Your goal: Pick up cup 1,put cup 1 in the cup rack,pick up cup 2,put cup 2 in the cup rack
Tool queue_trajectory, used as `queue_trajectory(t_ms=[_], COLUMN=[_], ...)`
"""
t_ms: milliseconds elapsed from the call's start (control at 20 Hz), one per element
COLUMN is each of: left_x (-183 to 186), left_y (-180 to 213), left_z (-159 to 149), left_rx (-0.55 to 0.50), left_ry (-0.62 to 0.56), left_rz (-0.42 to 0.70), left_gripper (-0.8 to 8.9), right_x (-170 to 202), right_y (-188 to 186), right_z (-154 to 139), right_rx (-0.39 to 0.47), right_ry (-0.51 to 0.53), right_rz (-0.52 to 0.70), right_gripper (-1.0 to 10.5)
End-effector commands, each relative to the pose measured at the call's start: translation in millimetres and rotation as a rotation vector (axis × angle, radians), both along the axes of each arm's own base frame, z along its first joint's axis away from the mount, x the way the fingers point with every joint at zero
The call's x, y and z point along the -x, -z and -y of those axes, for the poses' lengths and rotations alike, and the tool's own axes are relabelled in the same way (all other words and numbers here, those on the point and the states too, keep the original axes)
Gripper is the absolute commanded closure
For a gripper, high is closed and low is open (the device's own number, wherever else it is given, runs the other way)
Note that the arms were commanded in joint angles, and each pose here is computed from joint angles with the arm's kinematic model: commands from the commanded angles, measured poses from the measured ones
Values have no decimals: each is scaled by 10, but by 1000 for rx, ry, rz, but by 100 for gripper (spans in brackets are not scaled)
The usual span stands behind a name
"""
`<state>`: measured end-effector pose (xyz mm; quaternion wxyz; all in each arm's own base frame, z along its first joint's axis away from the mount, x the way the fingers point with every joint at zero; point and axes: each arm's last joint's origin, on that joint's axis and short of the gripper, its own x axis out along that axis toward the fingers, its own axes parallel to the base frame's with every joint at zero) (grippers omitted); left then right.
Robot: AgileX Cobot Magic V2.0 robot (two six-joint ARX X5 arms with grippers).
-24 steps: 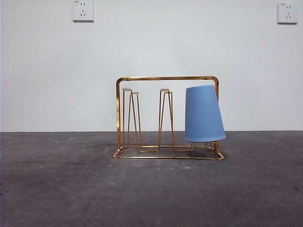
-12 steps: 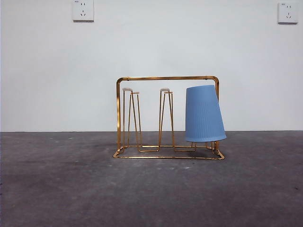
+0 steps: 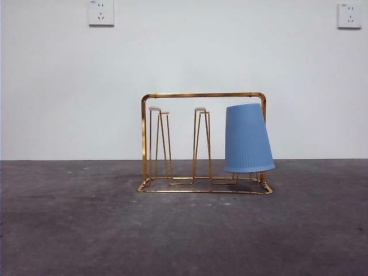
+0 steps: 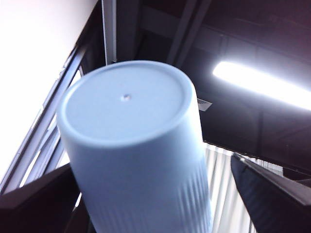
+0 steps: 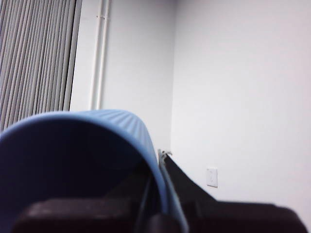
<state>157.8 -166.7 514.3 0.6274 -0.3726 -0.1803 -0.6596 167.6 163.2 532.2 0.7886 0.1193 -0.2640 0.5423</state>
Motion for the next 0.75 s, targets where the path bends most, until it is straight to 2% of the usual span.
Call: queue_trajectory(t_ms=[50, 200, 450, 500, 700, 750], left_x=[29, 26, 25, 25, 21, 20], left_y=[-14, -15, -15, -15, -11, -11], left_z=[-14, -15, -15, -15, -11, -13], left_rx=[14, 19, 20, 20, 14, 14], left_ry=[-5, -25, -34, -37, -37, -38], left_rz=[31, 36, 40, 43, 39, 40], left_gripper=[337, 416, 417, 444, 718, 754], right_x=[-52, -41, -40, -46, -61, -63], right_y=[43, 21, 19, 25, 52, 57], right_z=[-40, -30, -30, -35, -48, -50], right_rx=[5, -17, -19, -16, 8, 12], right_ry=[-2, -6, -6, -6, -6, -6], right_rz=[-33, -17, -14, -18, -45, -50], right_gripper=[959, 959, 959, 958, 958, 957])
